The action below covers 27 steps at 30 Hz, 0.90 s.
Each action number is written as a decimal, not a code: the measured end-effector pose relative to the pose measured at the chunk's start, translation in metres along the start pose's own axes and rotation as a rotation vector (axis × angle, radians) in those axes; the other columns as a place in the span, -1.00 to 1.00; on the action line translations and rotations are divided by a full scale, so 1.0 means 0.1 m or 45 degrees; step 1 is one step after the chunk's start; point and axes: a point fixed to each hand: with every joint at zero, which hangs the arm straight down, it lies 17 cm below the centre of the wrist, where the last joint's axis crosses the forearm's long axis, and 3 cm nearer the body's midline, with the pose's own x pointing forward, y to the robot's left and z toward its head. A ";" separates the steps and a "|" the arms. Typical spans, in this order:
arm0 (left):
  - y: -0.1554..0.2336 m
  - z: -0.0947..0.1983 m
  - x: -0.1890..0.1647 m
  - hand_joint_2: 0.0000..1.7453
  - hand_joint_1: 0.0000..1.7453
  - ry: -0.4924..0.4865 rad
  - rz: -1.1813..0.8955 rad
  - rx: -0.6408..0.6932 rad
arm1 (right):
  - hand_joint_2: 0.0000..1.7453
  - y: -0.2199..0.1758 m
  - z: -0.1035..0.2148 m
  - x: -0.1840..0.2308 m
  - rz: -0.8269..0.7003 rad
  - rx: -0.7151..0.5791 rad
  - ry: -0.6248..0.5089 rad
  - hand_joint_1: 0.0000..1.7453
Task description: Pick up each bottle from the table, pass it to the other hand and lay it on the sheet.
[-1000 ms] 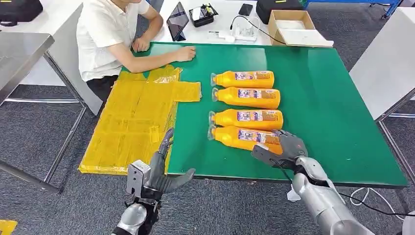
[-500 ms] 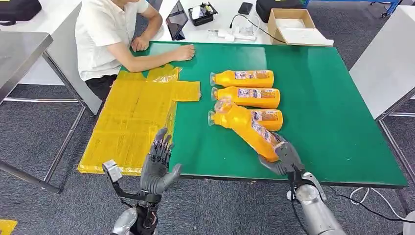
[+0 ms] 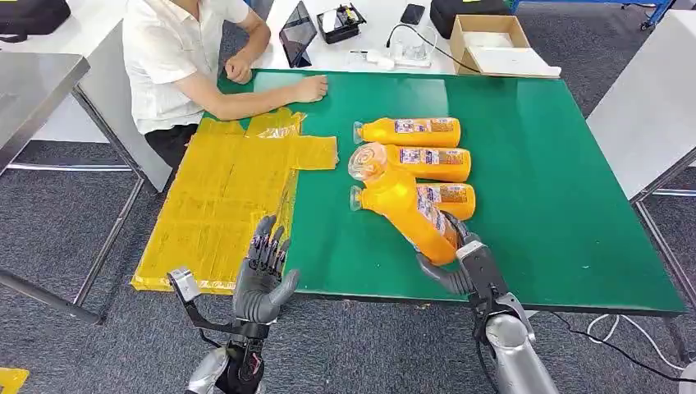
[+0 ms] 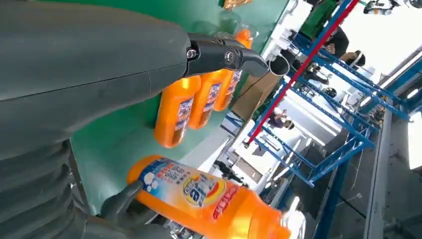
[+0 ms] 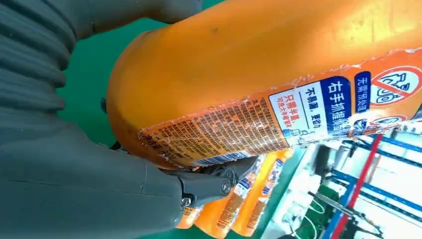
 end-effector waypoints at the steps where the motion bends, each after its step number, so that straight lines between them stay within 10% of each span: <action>1: 0.01 0.00 0.00 1.00 -1.00 0.005 0.018 0.005 | 1.00 0.03 -0.01 0.04 -0.022 0.008 -0.014 1.00; 16: -0.30 -0.10 -0.06 1.00 -1.00 0.109 0.140 -0.102 | 1.00 1.68 -0.24 0.72 -0.082 0.444 -0.140 1.00; 27: -0.29 -0.11 -0.05 1.00 -1.00 0.112 0.132 -0.105 | 1.00 1.95 -0.20 0.76 -0.036 0.537 -0.155 1.00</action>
